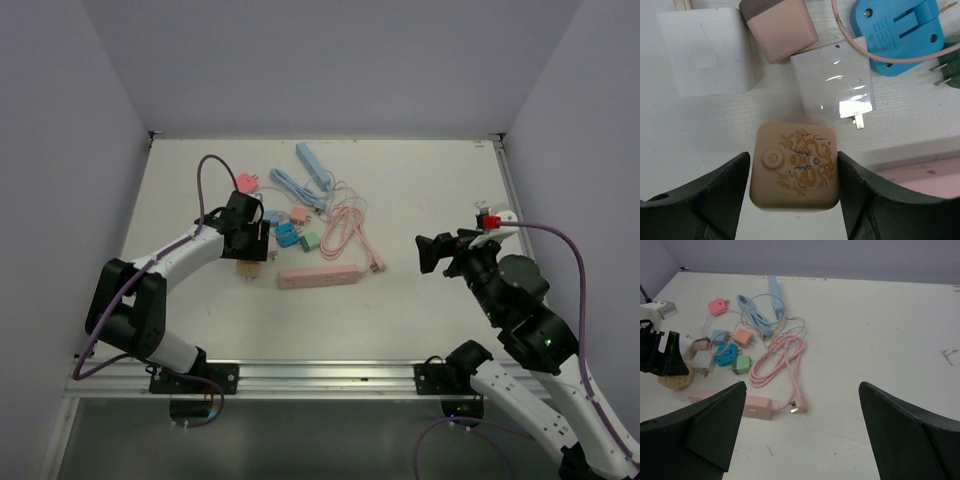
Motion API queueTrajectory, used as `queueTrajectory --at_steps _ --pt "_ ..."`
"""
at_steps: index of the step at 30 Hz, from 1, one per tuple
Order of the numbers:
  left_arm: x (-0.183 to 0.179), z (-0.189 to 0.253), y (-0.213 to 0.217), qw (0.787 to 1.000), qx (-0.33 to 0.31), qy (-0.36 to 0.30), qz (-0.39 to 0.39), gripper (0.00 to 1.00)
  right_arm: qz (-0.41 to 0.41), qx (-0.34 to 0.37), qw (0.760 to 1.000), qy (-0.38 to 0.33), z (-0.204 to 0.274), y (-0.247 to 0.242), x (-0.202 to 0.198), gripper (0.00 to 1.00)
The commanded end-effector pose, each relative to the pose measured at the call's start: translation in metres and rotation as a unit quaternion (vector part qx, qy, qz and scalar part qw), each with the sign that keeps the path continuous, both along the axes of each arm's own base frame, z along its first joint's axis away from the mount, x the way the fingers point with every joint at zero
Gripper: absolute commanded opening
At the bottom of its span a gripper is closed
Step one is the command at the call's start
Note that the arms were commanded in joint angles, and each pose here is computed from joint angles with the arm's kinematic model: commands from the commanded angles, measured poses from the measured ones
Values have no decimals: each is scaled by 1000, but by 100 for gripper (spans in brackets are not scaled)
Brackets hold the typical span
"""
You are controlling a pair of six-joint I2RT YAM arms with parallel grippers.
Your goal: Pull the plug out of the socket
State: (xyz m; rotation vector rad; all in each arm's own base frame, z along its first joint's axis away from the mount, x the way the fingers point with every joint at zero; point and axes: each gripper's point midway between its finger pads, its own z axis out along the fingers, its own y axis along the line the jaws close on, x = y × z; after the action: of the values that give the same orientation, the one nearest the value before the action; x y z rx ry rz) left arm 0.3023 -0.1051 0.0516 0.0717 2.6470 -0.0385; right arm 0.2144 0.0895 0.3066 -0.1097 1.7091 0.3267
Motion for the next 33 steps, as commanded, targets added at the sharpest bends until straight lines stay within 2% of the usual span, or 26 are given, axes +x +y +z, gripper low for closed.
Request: queueTrajectory --at_steps 1,8,11,13,14,15,16,17,20,23,26,30,31,33 --pt "3 8 3 1000 -3 -10 16 73 -39 -13 999 -2 2 -16 2 99" --pt "3 39 1 999 -20 -39 16 77 -71 -9 997 -7 13 -31 -3 99" --pt "7 75 2 996 -32 -81 18 78 -86 -13 996 -16 21 -40 -7 99" --pt "6 108 5 992 -41 -119 23 86 -93 -13 995 -27 28 -46 -10 99" --pt "4 118 9 990 -38 -129 28 87 -94 -9 995 -35 31 -48 -13 99" --pt "1 138 12 986 -45 -156 30 93 -93 -8 995 -42 34 -50 -15 99" --pt "1 154 13 982 -50 -177 34 93 -95 -13 994 -49 37 -52 -15 99" --pt "-1 166 17 979 -49 -193 40 100 -99 -11 993 -57 40 -55 -17 99" --pt "-12 212 31 963 -58 -258 57 100 -107 -12 991 -76 50 -63 -22 99" --pt "-30 256 47 940 -68 -323 80 100 -124 -15 989 -82 53 -73 -27 99" --pt "-53 303 63 908 -88 -399 97 100 -132 -11 987 -94 58 -79 -32 99" --pt "-95 353 95 852 -97 -500 122 100 -138 0 984 -111 62 -86 -39 99" --pt "-101 354 101 844 -94 -511 130 99 -139 2 984 -112 61 -87 -40 99" --pt "-121 368 120 813 -95 -552 159 100 -144 9 982 -124 63 -92 -45 99"
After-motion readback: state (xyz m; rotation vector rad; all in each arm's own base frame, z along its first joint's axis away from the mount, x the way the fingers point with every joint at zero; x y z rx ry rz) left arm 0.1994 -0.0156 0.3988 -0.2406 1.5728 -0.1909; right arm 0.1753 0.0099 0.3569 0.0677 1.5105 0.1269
